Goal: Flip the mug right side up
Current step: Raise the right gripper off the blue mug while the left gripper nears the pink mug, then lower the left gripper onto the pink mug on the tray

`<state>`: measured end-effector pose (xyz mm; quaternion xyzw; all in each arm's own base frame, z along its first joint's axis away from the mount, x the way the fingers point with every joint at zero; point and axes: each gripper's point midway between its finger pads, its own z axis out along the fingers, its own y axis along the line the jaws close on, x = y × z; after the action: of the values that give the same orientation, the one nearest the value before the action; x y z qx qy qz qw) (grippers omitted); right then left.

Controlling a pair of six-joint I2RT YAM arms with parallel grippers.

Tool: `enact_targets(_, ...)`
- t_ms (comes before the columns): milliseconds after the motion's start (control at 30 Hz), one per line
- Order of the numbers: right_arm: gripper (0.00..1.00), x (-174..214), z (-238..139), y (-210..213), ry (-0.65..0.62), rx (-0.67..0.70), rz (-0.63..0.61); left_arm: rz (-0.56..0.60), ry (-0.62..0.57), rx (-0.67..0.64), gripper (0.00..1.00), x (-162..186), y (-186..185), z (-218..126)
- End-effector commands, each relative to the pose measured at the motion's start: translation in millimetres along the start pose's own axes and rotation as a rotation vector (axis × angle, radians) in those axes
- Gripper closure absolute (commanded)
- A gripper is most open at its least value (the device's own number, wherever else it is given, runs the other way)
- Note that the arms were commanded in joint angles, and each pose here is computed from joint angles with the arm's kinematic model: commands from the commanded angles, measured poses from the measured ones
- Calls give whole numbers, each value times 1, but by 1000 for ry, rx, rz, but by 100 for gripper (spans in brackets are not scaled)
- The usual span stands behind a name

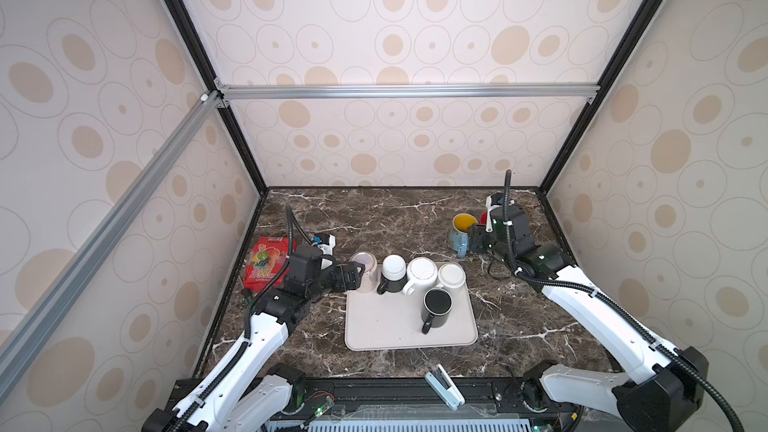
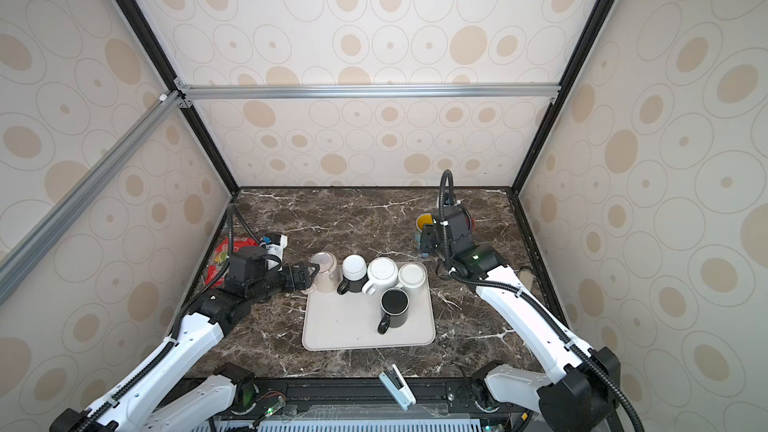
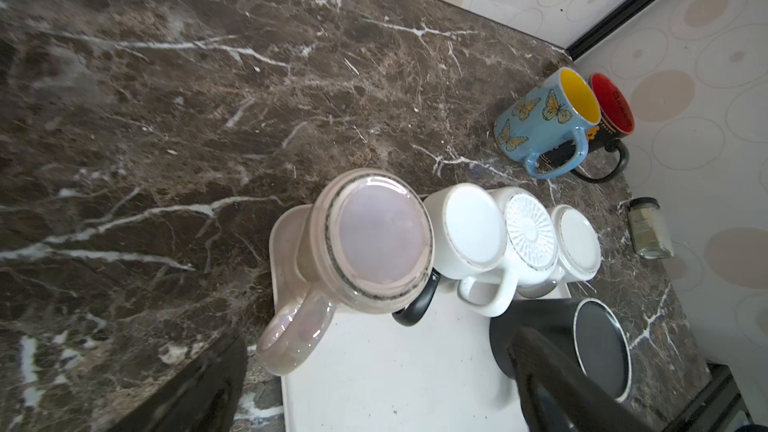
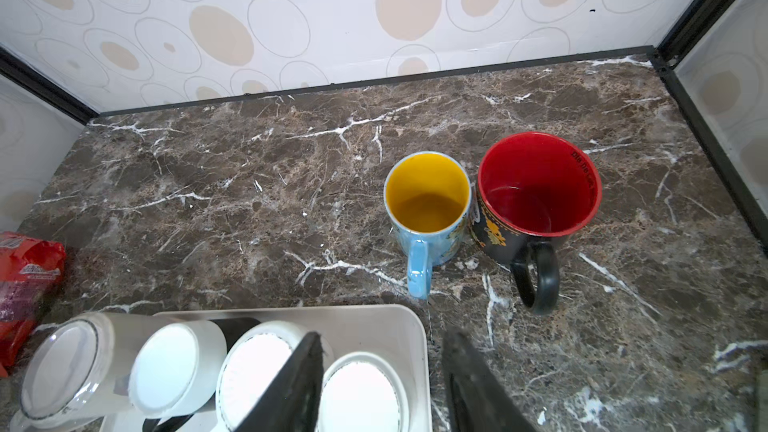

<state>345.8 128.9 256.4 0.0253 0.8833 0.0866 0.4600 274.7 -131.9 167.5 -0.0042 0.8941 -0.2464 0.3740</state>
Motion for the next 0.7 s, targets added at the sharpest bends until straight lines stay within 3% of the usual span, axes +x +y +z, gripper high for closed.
enact_targets(0,51,2,-12,-1,6,6,2,-41,17,52,0,6,-6,5)
enact_targets(667,53,10,0,4,13,-8,-6,-16,64,-18,2,2,8,40)
